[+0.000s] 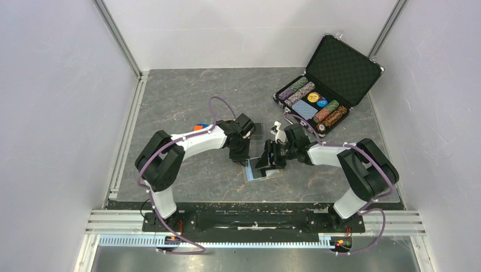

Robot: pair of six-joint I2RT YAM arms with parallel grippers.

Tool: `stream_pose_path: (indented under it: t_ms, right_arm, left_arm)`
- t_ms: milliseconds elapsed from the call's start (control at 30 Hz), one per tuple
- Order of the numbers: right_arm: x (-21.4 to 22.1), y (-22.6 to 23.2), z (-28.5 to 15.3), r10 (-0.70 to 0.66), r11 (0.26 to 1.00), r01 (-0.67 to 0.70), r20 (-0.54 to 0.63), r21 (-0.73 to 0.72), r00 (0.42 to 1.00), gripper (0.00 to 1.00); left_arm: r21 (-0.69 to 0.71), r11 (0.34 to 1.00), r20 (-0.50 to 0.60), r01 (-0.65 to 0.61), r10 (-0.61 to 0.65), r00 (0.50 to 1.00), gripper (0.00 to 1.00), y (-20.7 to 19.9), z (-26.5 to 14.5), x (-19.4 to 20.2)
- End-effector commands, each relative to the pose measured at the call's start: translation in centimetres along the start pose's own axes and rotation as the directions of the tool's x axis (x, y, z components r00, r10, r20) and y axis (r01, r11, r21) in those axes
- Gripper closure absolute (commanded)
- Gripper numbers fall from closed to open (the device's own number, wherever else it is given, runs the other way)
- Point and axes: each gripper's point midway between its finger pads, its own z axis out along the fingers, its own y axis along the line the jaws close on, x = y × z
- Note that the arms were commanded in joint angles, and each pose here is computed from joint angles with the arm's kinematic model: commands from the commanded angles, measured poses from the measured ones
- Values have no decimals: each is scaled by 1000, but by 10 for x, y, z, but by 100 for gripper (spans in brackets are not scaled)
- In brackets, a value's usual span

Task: Put the credit cards into the card holder
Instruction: Insert the credit card into the card holder.

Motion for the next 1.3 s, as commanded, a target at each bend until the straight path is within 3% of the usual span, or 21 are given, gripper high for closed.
stream_pose_path:
  t_ms: [0,200,333,467,800,933,1267]
  right_arm:
    - [-1,16,7,-47,997,45,-26,-59,999,42]
    - [-2,28,7,-66,994,64,-21,-90,998,51]
    - [-2,30,6,-74,993,72,-17,-95,997,57]
    - [-1,32,7,-77,992,75,-20,-102,997,55]
    - [6,21,13,-75,995,72,-35,-73,997,48]
    - [4,24,15,-91,993,88,-27,-82,996,47]
    - [8,28,20,-87,992,83,-36,-97,996,63]
  left_arm:
    - [32,999,-10,-37,37,999,83,-2,5,0]
    - [39,998,10,-45,44,999,85,-5,-2,-3]
    - [64,997,39,-40,38,999,79,-10,-11,-9]
    - [121,993,57,-12,5,998,69,-18,-20,-14]
    - [288,947,54,143,-165,985,64,-9,-32,-16]
    - [314,935,19,164,-179,984,64,-9,-25,-9]
    - [295,937,-39,188,-185,982,70,-2,-3,5]
